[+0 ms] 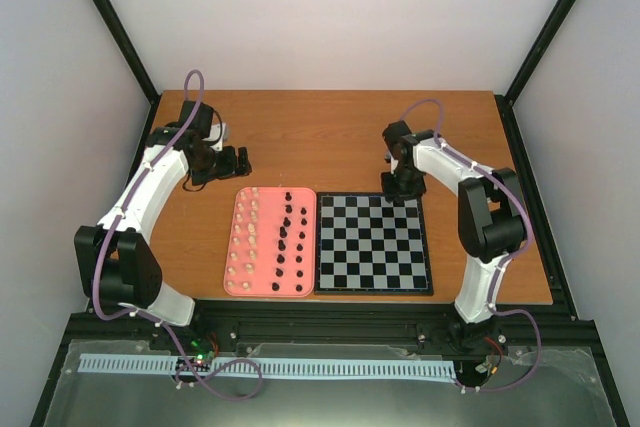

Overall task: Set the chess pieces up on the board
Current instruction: Place the chess piece on the chessboard, then pick up the chess piece from the storage box.

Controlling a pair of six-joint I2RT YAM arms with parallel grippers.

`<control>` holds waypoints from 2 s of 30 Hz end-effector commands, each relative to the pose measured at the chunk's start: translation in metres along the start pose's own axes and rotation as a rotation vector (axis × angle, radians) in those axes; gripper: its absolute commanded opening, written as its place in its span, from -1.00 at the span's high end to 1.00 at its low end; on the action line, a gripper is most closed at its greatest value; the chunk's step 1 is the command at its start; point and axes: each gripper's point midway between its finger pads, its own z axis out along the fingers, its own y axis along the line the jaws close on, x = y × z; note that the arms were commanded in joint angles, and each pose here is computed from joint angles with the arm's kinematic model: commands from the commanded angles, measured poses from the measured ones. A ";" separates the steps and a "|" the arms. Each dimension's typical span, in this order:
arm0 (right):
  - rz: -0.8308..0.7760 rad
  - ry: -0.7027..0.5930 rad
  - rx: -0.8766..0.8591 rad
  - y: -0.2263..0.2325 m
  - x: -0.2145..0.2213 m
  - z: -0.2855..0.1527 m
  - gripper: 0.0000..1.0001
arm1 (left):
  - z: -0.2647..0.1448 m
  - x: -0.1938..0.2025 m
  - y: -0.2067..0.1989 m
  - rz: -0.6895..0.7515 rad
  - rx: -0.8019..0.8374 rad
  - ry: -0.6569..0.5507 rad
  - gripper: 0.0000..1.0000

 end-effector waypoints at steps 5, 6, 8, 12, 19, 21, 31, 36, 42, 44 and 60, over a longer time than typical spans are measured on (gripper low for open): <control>-0.073 -0.190 -0.082 0.051 -0.044 -0.080 0.00 | -0.001 -0.002 -0.004 0.015 0.011 -0.006 -1.00; -0.099 -0.199 -0.094 0.065 -0.048 -0.085 -0.01 | -0.001 -0.001 -0.004 0.014 0.012 -0.006 -1.00; -0.156 -0.205 -0.126 0.099 -0.052 -0.090 -0.02 | -0.001 -0.001 -0.004 0.013 0.011 -0.006 -1.00; -0.225 -0.215 -0.226 0.163 -0.061 -0.090 -0.02 | -0.002 -0.002 -0.004 0.012 0.010 -0.011 -0.99; -0.343 -0.164 -0.353 0.247 -0.060 -0.060 -0.02 | -0.001 -0.002 -0.004 0.009 0.009 -0.011 -1.00; -0.358 -0.151 -0.381 0.262 -0.059 -0.053 -0.03 | -0.002 -0.003 -0.003 0.008 0.002 -0.013 -1.00; -0.403 -0.098 -0.439 0.295 -0.055 -0.025 -0.02 | -0.004 0.000 0.003 0.005 -0.024 -0.021 -1.00; -0.393 -0.073 -0.401 0.294 -0.054 -0.008 0.02 | -0.005 0.000 0.003 0.006 -0.025 -0.024 -1.00; -0.381 -0.068 -0.362 0.291 -0.055 0.001 0.09 | -0.004 0.001 0.003 0.005 -0.024 -0.025 -1.00; -0.378 -0.066 -0.348 0.290 -0.055 0.003 0.11 | -0.004 0.001 0.003 0.004 -0.024 -0.024 -1.00; -0.375 -0.059 -0.352 0.297 -0.056 0.016 0.38 | -0.003 0.002 0.003 0.004 -0.025 -0.024 -1.00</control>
